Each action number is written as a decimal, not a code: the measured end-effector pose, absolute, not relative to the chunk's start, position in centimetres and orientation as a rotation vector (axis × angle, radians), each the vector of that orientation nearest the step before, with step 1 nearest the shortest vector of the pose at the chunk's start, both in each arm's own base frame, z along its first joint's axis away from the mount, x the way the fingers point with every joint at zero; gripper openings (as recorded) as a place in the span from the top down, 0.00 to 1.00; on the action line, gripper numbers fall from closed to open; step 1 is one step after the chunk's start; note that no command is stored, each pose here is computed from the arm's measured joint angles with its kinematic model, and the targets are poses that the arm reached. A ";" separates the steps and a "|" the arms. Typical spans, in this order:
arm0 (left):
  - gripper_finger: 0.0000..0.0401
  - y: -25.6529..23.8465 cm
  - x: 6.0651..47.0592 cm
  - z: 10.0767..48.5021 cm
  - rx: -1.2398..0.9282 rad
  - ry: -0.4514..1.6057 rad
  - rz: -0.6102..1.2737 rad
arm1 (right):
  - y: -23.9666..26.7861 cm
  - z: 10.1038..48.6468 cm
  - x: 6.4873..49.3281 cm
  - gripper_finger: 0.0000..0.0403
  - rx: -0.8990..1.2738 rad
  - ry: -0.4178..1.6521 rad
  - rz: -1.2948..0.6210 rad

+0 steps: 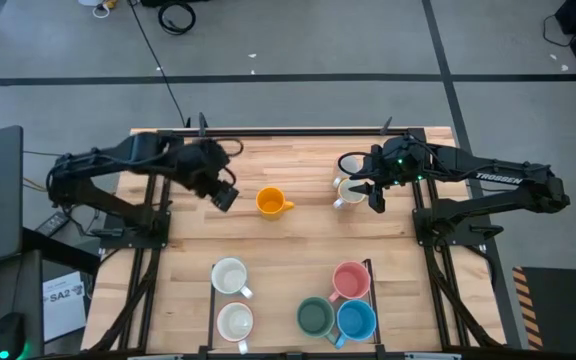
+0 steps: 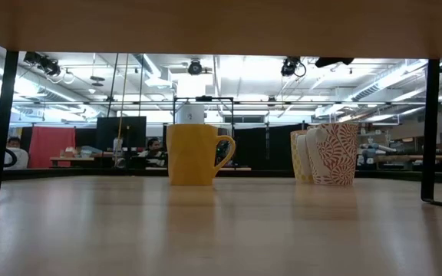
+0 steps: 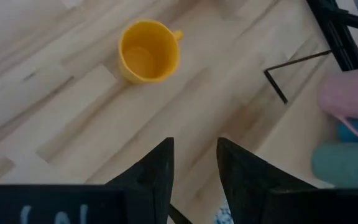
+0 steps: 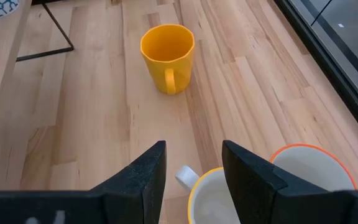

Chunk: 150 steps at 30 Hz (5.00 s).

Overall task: Place coffee mugs
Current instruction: Put the yellow mug on the shelf

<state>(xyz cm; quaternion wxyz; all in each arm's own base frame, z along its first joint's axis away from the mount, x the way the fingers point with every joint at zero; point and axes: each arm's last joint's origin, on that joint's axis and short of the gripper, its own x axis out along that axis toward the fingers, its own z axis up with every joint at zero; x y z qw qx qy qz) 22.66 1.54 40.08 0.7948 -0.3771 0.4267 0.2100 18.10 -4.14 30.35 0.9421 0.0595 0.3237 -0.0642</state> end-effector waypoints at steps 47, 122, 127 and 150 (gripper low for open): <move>0.68 12.3 27.1 29.6 -0.746 1.152 0.510 | -4.1 30.3 18.1 0.60 0.122 0.661 -0.132; 0.87 7.3 30.6 18.8 -0.827 1.035 0.486 | -4.2 30.4 18.1 0.60 0.120 0.661 -0.138; 0.93 7.3 30.6 18.8 -0.828 1.034 0.485 | -4.2 30.3 18.1 0.60 0.120 0.661 -0.139; 0.93 7.4 30.9 20.9 -0.776 1.015 0.438 | -4.2 30.3 18.1 0.60 0.120 0.661 -0.139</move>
